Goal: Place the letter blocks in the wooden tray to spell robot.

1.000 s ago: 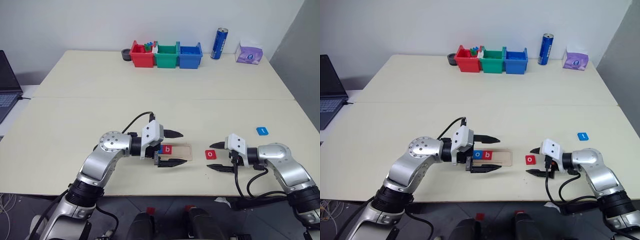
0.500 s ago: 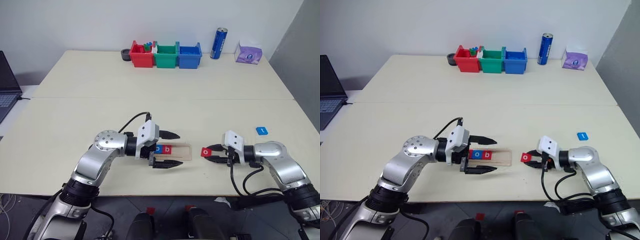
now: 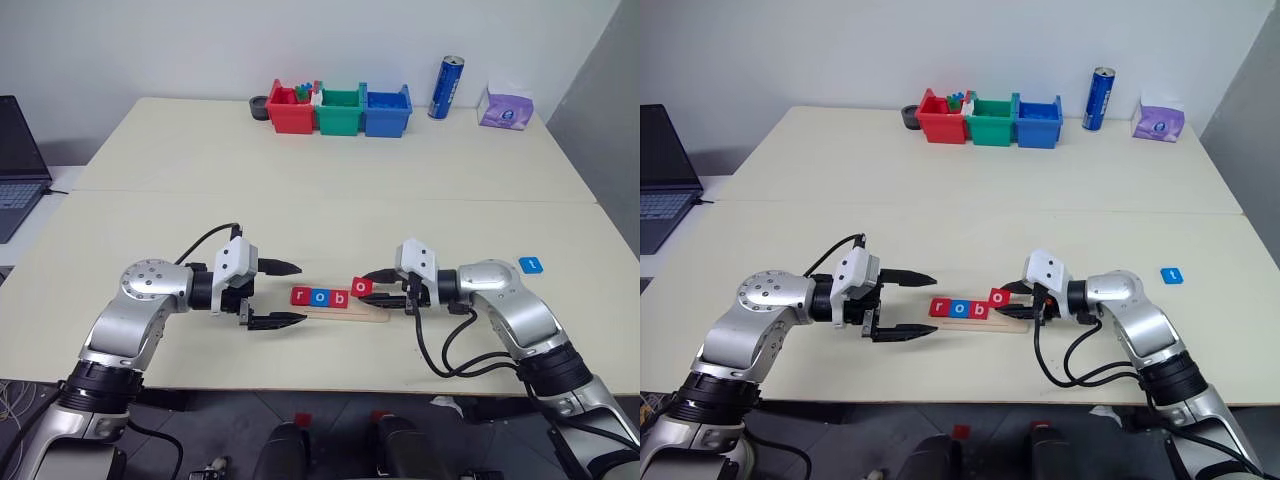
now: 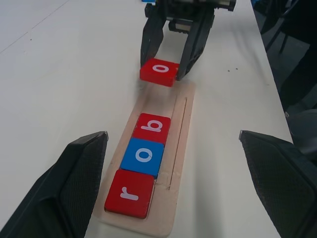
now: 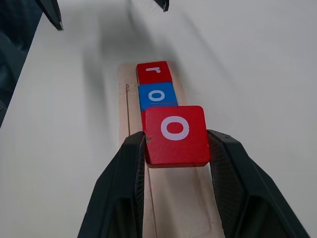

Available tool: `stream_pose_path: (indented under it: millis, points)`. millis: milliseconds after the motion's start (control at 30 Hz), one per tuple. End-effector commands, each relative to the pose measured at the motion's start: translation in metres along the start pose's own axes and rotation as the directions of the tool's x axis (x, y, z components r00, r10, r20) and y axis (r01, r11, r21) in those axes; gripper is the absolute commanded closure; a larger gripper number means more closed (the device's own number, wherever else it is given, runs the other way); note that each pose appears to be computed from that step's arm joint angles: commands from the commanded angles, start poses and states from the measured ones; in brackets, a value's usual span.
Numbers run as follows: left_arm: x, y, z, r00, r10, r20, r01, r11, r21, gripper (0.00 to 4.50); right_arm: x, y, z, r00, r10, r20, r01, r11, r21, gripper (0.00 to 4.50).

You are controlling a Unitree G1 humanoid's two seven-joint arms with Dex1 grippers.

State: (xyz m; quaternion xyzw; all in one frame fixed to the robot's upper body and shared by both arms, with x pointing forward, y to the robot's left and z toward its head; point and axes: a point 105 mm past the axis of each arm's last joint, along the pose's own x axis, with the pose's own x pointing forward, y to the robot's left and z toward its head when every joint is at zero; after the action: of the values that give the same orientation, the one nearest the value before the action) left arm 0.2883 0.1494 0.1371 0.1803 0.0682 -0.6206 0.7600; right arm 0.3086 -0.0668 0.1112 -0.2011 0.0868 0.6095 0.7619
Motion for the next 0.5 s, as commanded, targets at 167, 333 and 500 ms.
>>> stream_pose_path:
  millis: [167,333,500]
  points:
    - [-0.002,0.003,0.010,1.000,0.016,0.021,-0.017,0.999,0.045,0.00,0.006,0.000,0.008,0.999,0.036,-0.008,-0.036,0.996,-0.082,3.06]
    - [0.001,0.003,0.012,1.000,0.012,0.026,-0.013,0.998,0.055,0.00,0.014,0.000,0.003,0.998,0.048,-0.036,-0.051,0.994,-0.101,3.06]
    - [0.001,0.002,0.011,1.000,0.007,0.019,-0.008,0.998,0.062,0.00,0.018,-0.003,-0.002,0.997,0.042,-0.061,-0.049,0.992,-0.115,3.06]
